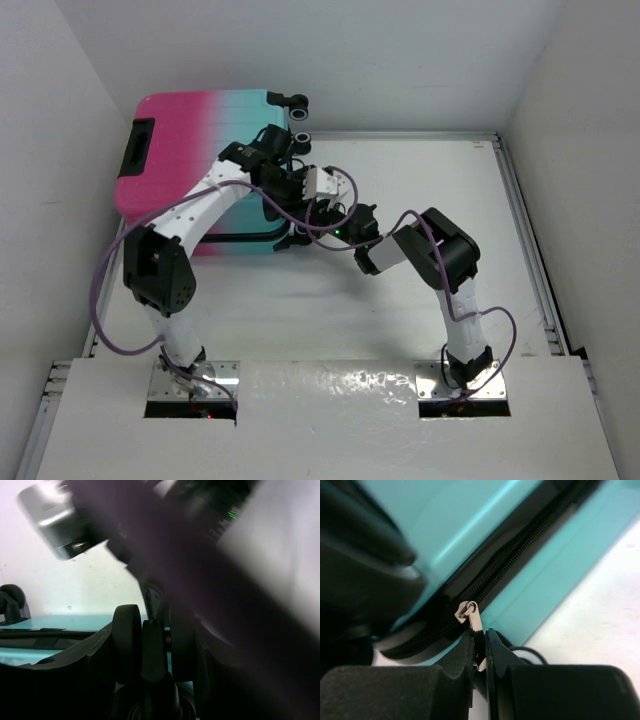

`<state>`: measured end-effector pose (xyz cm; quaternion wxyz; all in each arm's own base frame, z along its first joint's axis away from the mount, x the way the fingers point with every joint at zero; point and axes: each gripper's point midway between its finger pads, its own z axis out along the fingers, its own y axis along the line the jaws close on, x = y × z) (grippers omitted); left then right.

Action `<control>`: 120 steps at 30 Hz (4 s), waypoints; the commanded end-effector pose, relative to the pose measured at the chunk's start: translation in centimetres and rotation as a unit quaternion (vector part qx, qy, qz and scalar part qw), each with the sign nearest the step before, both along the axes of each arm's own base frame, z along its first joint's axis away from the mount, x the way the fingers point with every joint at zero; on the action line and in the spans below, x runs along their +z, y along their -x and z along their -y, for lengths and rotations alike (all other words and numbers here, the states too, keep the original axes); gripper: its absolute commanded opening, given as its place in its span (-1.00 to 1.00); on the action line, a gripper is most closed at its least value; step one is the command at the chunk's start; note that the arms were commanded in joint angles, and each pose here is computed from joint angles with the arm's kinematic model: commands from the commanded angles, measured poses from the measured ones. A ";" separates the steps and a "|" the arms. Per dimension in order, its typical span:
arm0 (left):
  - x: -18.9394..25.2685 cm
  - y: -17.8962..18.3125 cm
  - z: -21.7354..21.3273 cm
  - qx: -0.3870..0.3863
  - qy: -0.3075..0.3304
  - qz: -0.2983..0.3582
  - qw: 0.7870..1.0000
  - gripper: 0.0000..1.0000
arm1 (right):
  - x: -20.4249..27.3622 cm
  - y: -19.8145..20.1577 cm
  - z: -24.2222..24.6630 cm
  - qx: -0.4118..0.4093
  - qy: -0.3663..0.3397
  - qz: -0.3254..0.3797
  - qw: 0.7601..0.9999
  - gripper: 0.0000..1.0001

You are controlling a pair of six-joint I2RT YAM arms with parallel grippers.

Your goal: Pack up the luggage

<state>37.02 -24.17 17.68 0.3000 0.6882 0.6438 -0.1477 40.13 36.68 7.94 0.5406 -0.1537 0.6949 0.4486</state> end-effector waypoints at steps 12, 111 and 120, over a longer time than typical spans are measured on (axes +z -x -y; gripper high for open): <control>5.6 17.9 -4.7 -0.160 0.061 -0.008 0.985 -1.00 | 5.6 8.4 -1.8 0.118 -0.013 0.077 0.990 -1.00; 0.6 -17.0 -30.2 0.634 0.174 0.046 0.752 -0.45 | 10.1 -1.4 -1.9 0.057 0.010 0.021 0.998 -0.62; 8.2 -15.5 -40.1 0.707 0.234 0.125 0.656 0.28 | 6.1 3.1 10.7 0.078 0.166 -0.011 0.983 0.09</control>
